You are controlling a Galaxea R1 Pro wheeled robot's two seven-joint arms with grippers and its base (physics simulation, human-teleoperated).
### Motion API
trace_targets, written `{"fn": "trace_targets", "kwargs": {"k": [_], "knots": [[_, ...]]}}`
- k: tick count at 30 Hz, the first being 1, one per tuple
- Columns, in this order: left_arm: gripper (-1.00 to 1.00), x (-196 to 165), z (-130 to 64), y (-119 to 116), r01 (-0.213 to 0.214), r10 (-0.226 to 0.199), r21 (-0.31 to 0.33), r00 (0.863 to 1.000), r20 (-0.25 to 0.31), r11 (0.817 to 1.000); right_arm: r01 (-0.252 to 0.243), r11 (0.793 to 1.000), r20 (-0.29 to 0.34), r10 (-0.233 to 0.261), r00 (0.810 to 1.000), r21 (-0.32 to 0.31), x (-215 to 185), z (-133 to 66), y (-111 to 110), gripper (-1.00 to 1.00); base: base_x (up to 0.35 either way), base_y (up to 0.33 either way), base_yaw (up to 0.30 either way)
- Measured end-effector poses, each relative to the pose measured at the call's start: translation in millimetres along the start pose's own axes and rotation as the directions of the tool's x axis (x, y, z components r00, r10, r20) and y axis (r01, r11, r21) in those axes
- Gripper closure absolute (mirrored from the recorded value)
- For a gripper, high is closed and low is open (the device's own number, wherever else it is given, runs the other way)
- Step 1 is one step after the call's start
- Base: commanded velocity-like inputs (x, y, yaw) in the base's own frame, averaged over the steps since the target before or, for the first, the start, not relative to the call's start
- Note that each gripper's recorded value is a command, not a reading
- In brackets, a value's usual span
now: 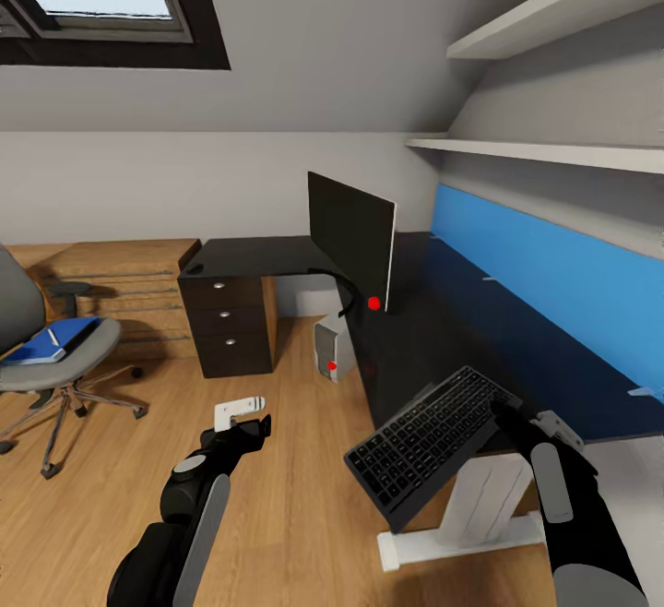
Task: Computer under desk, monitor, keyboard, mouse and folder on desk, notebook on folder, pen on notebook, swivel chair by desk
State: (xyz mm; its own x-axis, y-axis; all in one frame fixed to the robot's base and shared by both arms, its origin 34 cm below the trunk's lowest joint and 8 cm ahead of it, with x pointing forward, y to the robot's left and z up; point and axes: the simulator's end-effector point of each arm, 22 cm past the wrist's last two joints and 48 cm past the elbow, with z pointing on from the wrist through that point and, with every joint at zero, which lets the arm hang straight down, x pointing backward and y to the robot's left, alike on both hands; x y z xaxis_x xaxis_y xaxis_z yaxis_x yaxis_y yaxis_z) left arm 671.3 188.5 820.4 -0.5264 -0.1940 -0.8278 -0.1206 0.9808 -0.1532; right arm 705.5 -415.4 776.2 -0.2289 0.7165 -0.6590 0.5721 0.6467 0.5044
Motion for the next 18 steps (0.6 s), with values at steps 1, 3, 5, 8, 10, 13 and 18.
{"fn": "trace_targets", "kwargs": {"k": [1, 3, 5, 8, 10, 13, 18], "knots": [[-1.0, -0.2, -0.1, 0.1, 0.0, 0.0, 0.0, 1.0, 0.0, 1.0, 0.0, 1.0, 0.0, 0.0, 1.0, 0.0, 0.1, 0.0, -0.1, -1.0, -0.031, 0.0, 0.0], [-1.0, -0.6, -0.4, -0.7, 0.0, 0.0, 0.001, 1.0, 0.001, 1.0, 0.0, 1.0, 0.0, 0.0, 1.0, 0.0, 0.1, 0.0, -0.2, -1.0, -0.022, 0.0, 0.0], [-1.0, -1.4, -0.8, -1.1, 0.001, -0.001, 0.002, 1.0, 0.003, 1.0, -0.001, 1.0, -0.001, 0.001, 1.0, 0.0, 0.3, -0.1, -0.2, -1.0, -0.009, 0.0, 0.0], [-1.0, -1.8, -0.9, -0.7, 0.002, -0.002, 0.002, 1.0, 0.004, 1.0, -0.001, 1.0, 0.0, 0.001, 1.0, 0.0, 0.0, -0.1, -0.1, -1.0, -0.004, 0.0, 0.0], [-1.0, -1.8, -0.9, -0.8, 0.002, -0.002, 0.002, 1.0, 0.004, 1.0, -0.001, 1.0, 0.0, 0.001, 1.0, 0.0, -0.1, -0.2, -0.1, -1.0, -0.002, 0.0, 0.0], [-1.0, 2.6, 1.6, -0.3, 0.002, -0.002, 0.002, 1.0, 0.004, 1.0, -0.001, 1.0, 0.0, 0.001, 1.0, 0.0, 3.3, 2.5, -2.9, -1.0, 0.0, 0.0, 0.0], [-1.0, 4.0, 2.4, 0.3, 0.002, -0.002, 0.002, 1.0, 0.005, 1.0, -0.001, 1.0, 0.0, 0.001, 1.0, 0.0, 4.5, 3.4, -3.9, -1.0, 0.0, 0.0, 0.0]]}}
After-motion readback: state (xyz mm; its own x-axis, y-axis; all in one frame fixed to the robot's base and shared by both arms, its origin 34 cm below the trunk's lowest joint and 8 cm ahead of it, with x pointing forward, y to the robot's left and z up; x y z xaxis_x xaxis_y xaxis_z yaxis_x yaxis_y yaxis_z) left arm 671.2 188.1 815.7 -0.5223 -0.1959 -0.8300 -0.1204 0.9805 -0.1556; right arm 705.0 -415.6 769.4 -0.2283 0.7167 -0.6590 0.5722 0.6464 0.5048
